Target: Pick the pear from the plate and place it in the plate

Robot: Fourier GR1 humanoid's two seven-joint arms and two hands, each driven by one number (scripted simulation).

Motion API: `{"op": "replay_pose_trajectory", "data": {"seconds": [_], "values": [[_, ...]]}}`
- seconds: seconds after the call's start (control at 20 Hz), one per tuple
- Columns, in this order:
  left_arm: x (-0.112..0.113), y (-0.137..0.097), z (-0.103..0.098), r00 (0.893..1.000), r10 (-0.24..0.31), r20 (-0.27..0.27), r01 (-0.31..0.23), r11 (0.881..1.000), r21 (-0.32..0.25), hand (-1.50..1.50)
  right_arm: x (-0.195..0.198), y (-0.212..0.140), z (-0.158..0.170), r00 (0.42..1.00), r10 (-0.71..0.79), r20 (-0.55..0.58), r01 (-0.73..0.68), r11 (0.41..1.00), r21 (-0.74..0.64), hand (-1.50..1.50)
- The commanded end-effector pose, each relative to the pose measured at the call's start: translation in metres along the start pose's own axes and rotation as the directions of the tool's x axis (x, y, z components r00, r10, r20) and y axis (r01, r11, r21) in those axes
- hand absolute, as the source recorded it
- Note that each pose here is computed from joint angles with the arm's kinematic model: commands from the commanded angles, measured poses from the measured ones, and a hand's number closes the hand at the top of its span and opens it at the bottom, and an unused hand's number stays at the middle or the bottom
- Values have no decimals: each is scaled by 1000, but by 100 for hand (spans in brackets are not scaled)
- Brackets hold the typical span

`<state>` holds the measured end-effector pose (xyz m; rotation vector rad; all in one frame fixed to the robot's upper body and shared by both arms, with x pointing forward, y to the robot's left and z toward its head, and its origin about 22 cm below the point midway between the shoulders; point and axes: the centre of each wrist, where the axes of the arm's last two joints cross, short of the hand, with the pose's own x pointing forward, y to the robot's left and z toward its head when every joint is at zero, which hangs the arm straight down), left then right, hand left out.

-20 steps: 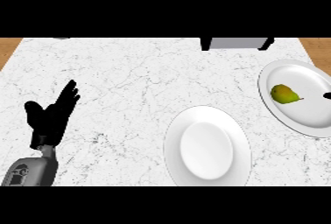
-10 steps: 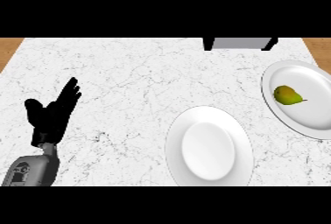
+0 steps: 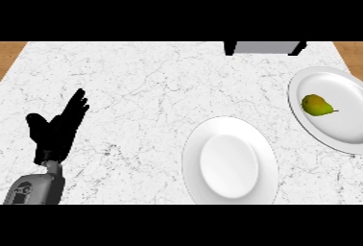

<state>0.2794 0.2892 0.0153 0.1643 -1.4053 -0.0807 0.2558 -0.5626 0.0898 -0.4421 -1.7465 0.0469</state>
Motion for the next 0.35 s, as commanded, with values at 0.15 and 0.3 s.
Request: {"op": "replay_pose_trajectory", "data": {"seconds": [0.15, 0.3], "values": [[10, 0, 0, 1000, -1, 12, 1, 1000, -3, 0, -7, -17, 11, 997, 59, -40, -59, 998, -8, -150], [5, 2, -6, 1000, 0, 22, 0, 1000, -12, 0, -21, -19, 28, 997, 57, -52, -58, 998, -14, -150]]}}
